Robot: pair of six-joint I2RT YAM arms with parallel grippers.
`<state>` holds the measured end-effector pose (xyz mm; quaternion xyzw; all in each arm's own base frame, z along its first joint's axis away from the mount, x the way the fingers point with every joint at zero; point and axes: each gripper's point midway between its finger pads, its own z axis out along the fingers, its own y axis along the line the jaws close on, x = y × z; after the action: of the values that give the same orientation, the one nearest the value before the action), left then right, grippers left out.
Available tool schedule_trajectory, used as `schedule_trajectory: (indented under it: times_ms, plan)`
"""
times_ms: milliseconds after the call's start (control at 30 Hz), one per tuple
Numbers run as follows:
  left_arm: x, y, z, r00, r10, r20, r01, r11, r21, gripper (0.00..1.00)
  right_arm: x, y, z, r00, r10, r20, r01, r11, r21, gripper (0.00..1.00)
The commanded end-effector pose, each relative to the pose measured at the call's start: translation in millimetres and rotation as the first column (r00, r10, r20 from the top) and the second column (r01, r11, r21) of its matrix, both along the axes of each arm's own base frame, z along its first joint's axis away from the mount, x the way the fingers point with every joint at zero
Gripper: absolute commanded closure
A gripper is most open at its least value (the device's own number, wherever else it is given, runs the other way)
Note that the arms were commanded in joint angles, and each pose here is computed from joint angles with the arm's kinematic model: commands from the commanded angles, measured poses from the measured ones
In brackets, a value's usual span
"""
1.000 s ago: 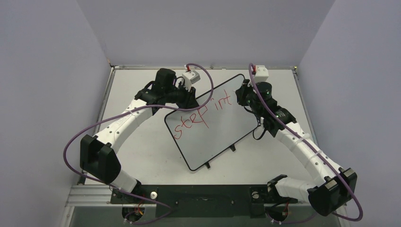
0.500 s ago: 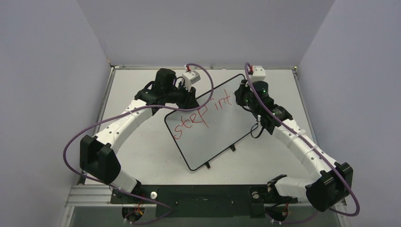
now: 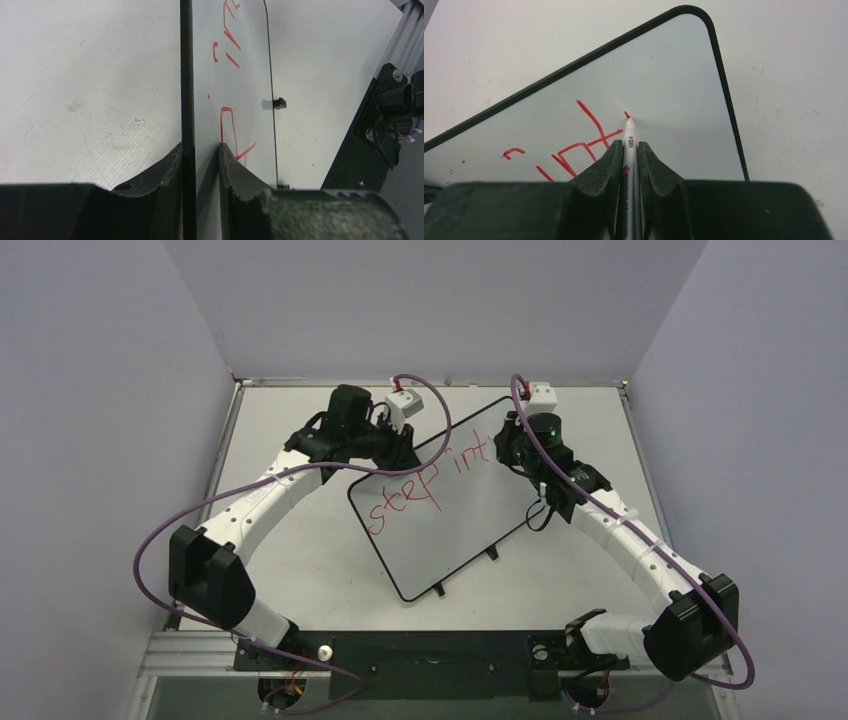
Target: Write a sentence on the whiteboard
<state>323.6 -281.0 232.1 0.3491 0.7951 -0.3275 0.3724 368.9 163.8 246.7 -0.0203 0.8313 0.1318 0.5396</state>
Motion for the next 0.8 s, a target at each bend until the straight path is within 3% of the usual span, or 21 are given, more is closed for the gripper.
schedule_trajectory:
  times_ms: [0,433,767]
  plan:
    - [22,5,35,0.975,0.014,0.222,-0.014,1.0,-0.004,1.0,3,-1,-6,1.0,-0.004,0.012,0.004,1.0,0.006,1.0]
    - [22,4,33,0.976,0.012,0.215,-0.012,1.0,-0.002,1.0,-7,-10,-31,0.999,-0.035,-0.024,0.035,0.999,-0.008,1.0]
    - [21,4,34,0.975,0.011,0.22,-0.01,1.0,-0.004,1.0,7,-10,-11,0.999,-0.048,0.002,0.048,0.999,0.008,1.0]
